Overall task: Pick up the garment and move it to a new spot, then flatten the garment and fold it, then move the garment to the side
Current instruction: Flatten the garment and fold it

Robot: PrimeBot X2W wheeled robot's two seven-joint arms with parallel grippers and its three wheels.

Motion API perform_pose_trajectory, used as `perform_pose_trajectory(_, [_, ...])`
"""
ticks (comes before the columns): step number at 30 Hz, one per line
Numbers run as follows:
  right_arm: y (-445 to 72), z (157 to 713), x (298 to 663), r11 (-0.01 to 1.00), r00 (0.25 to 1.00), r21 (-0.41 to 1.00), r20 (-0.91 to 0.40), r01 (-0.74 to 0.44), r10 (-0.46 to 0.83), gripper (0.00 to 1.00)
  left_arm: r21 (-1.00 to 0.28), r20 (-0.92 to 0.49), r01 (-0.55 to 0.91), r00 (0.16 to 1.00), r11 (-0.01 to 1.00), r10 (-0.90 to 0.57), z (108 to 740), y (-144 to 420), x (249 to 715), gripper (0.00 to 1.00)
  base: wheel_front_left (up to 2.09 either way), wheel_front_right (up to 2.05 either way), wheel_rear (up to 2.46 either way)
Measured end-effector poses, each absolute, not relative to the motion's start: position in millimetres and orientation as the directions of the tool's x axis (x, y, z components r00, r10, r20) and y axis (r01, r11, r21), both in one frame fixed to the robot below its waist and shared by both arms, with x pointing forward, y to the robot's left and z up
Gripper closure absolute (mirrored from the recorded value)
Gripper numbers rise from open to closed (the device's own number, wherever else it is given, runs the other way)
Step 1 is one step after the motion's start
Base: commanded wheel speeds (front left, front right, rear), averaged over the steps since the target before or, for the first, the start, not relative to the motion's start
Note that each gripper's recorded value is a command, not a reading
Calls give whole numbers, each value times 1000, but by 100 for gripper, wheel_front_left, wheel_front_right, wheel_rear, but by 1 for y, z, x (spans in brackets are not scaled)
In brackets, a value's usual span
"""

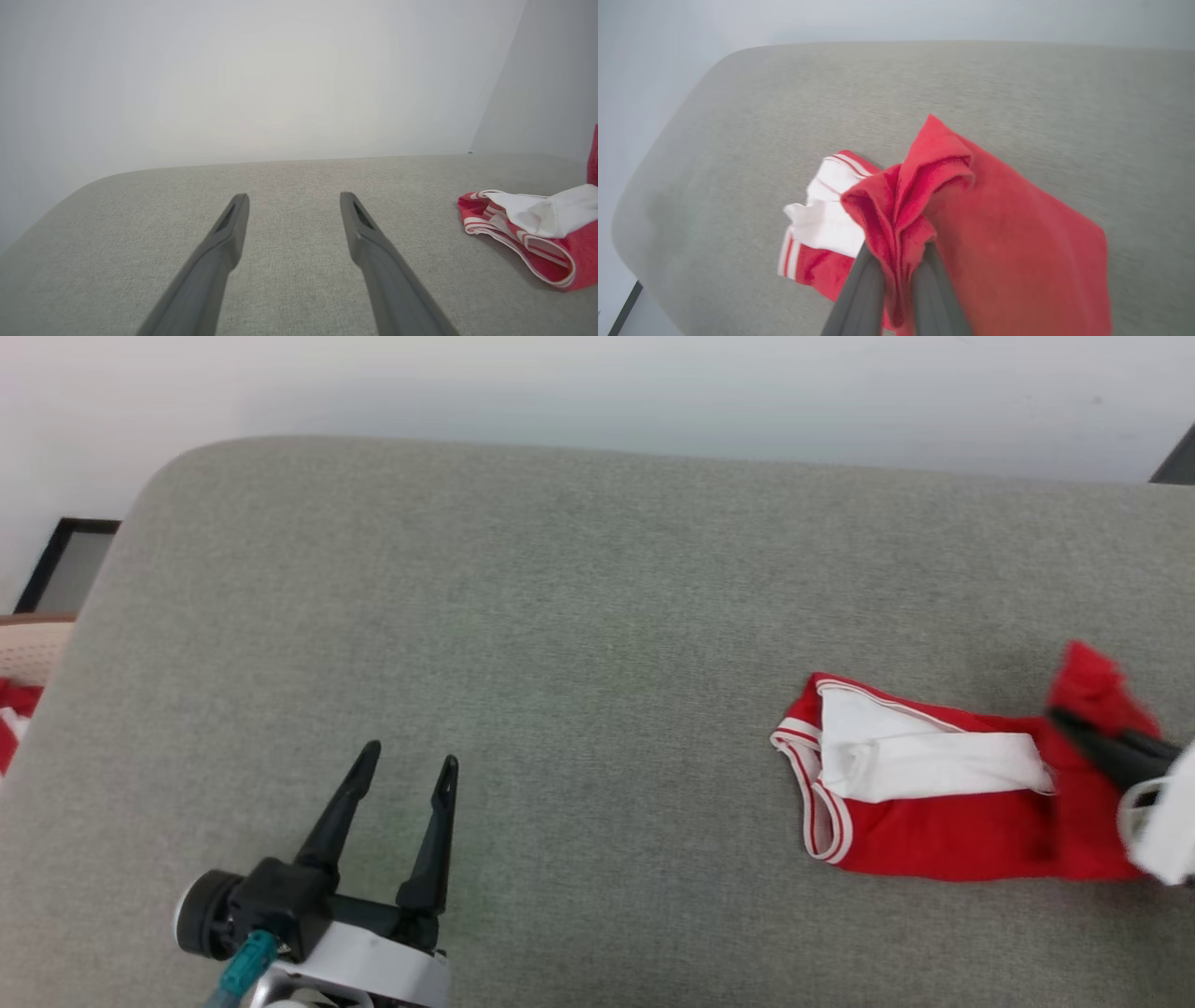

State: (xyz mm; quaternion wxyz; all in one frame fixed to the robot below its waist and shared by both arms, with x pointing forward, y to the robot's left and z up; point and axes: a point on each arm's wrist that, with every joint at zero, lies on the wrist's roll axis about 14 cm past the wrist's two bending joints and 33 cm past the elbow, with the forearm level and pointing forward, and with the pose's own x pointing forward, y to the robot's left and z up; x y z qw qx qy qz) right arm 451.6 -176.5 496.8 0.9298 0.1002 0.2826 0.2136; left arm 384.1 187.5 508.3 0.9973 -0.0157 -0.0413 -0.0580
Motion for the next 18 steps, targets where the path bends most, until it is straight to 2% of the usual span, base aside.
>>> perform_pose_trajectory(5, [-111,504,445,810,665,311,-464,-497,585,100,-37,84,98,992,994,-95,508,191,379,0,0,0,0])
perform_pose_trajectory(9, [-77,498,446,769,611,275,-480,-576,629,100,-39,80,86,993,996,-82,507,193,378,0,0,0,0])
perform_pose_trajectory(18, [-47,450,462,754,542,279,-553,-595,632,100,-54,62,56,997,997,-52,501,194,382,0,0,0,0])
